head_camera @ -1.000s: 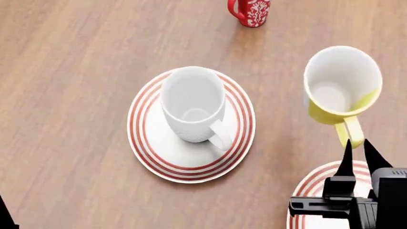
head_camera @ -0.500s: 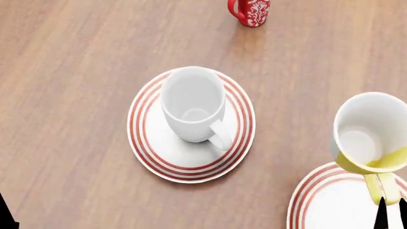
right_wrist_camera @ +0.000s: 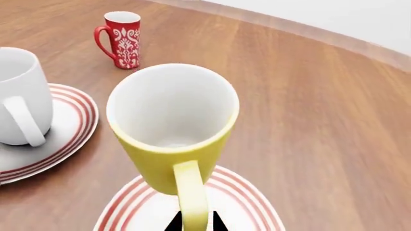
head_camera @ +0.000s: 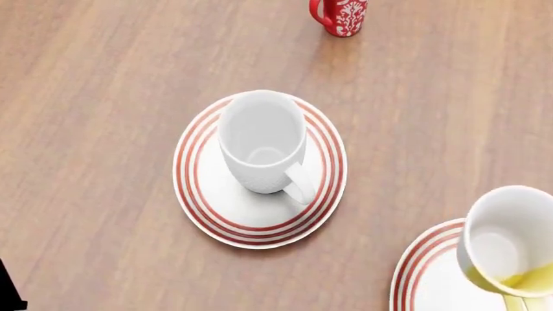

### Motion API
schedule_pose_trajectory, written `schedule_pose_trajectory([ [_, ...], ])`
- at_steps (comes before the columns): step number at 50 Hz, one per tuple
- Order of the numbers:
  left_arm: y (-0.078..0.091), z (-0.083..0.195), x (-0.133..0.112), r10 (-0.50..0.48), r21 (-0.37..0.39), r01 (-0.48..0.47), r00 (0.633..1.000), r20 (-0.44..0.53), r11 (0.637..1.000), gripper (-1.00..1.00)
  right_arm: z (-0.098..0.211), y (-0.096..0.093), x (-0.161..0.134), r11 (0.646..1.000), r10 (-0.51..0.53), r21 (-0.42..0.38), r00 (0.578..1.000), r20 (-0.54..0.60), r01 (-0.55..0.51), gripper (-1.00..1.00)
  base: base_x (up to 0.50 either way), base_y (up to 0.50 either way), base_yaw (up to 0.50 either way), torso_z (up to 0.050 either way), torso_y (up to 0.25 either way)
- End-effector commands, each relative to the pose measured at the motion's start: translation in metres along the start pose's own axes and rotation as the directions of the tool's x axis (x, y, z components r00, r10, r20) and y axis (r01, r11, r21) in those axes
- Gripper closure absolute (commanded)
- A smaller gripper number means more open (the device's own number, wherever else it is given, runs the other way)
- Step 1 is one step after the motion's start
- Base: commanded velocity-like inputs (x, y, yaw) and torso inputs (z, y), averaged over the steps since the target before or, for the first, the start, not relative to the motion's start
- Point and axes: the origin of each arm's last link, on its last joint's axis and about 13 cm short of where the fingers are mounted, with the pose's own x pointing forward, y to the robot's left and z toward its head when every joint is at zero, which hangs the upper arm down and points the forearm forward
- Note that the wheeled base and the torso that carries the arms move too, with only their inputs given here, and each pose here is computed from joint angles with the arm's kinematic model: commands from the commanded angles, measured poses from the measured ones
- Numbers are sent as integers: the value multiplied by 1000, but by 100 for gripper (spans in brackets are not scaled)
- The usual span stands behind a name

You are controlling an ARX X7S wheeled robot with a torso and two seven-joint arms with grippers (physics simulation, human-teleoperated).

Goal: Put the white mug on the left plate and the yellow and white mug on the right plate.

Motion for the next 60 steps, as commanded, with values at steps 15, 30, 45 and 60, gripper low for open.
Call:
schedule_pose_trajectory([
  [15,0,1,-1,-1,-2,1,1000,2,1000,-100,-30,-2,-4,1000,-13,27,998,-53,15,100,0,0,0,0,0],
  [30,-1,1,0,-1,-3,1,1000,0,1000,-100,-48,0,2,999,-13,39,995,-97,17,100,0,0,0,0,1],
  [45,0,2,0,6,-5,-6,1000,1,1000,-100,-54,-2,2,999,-28,41,993,-111,33,100,0,0,0,0,0],
  [60,0,1,0,1,-5,-1,1000,0,1000,-100,-51,-2,0,998,-49,32,994,-98,52,-100,0,0,0,0,0],
])
